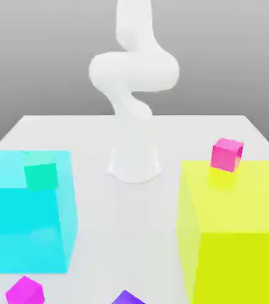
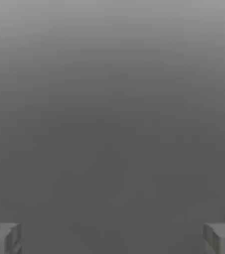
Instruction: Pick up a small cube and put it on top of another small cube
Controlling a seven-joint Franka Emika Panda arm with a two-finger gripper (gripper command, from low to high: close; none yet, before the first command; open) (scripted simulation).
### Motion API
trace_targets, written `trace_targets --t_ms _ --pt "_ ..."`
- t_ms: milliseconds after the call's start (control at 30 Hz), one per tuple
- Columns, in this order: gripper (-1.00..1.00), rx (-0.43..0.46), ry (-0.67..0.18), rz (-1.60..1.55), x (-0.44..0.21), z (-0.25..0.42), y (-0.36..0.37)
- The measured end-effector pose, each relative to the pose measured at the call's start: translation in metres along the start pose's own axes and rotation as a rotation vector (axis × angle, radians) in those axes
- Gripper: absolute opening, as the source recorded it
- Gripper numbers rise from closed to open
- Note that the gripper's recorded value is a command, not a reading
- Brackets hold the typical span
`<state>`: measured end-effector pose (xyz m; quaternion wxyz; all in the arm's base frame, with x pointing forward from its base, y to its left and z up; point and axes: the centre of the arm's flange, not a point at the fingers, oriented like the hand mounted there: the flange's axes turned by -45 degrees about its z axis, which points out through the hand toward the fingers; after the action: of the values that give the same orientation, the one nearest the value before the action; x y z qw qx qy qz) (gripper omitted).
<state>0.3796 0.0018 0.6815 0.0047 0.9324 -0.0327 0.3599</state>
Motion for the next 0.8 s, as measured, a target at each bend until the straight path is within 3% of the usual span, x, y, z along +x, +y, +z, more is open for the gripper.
trace_targets --t_ms 400,800 --pt "0.00 -0.136 -0.292 0.206 -0.028 0.214 0.003" --pt "0.00 -0.212 -0.571 0.429 -0.137 0.396 0.014"
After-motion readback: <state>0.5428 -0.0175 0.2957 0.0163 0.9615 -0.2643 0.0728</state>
